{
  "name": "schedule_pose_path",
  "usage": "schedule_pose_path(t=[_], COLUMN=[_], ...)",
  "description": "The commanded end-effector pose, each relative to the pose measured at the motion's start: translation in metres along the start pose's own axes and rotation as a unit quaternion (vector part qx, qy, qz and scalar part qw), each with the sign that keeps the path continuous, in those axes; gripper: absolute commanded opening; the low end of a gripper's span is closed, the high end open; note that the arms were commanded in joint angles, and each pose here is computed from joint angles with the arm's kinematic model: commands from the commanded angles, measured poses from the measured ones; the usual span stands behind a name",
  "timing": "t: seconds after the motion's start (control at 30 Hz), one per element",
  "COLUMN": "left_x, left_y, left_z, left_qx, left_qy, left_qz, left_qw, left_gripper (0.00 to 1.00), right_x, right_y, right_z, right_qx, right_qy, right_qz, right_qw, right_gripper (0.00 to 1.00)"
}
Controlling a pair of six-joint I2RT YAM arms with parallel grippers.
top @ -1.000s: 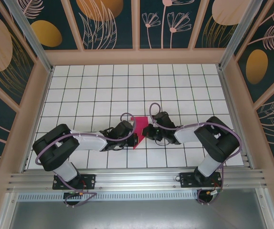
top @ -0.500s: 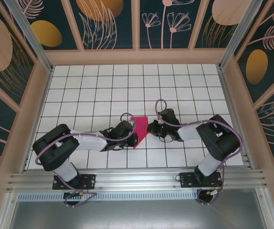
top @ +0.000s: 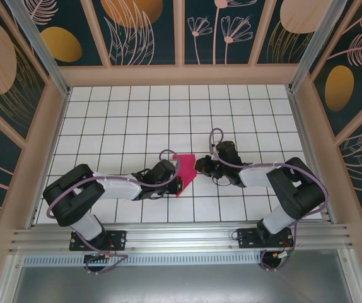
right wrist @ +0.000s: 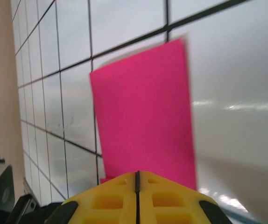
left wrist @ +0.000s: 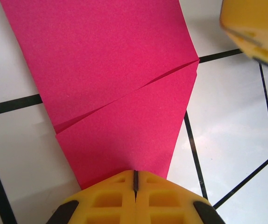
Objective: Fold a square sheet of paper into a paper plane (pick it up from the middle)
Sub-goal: Third fold the triangle at the center of the table.
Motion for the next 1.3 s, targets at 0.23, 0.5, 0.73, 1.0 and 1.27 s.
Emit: schedule_pose_path(t=[0.23, 0.5, 0.73, 1.0, 1.27], left_x=[0.015, -0.002, -0.016, 0.002, 0.012], left_y=[0.026, -0.003, -0.046, -0.042, -0.019], left_z=[0.003, -0.015, -0.037, -0.009, -0.003], left_qx=[-0.069, -0.024, 0.084, 0.111, 0.068], left_qy=[0.036, 0.013, 0.002, 0.070, 0.071], left_qz=[0.009, 0.018, 0.021, -0.011, -0.023], left_qw=[0.997, 0.999, 0.996, 0.991, 0.995], left_gripper=[0.00, 0.07, 0.10, 0.08, 0.07], right_x=[0.031, 0.041, 0.038, 0.037, 0.039], right_y=[-0.002, -0.025, -0.022, -0.021, -0.028], right_z=[0.037, 0.039, 0.035, 0.039, 0.040], right_qx=[0.015, 0.073, 0.078, 0.086, 0.104], right_qy=[0.077, 0.085, 0.081, 0.082, 0.086], right_qz=[-0.010, 0.007, 0.003, 0.000, 0.001], right_qw=[0.997, 0.994, 0.994, 0.993, 0.991], right_gripper=[0.08, 0.06, 0.07, 0.06, 0.07])
Point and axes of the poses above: each hand's point on the last joint's axis, 136 mm out from that joint toward the fingers, its own z axis out along the fingers, its own y axis along the line the jaws close on, x = y × z, the point moved 6 cm from there along -z, back along the fingers, and after that the axes turned 7 degrees about -z, right-handed, at the moved point
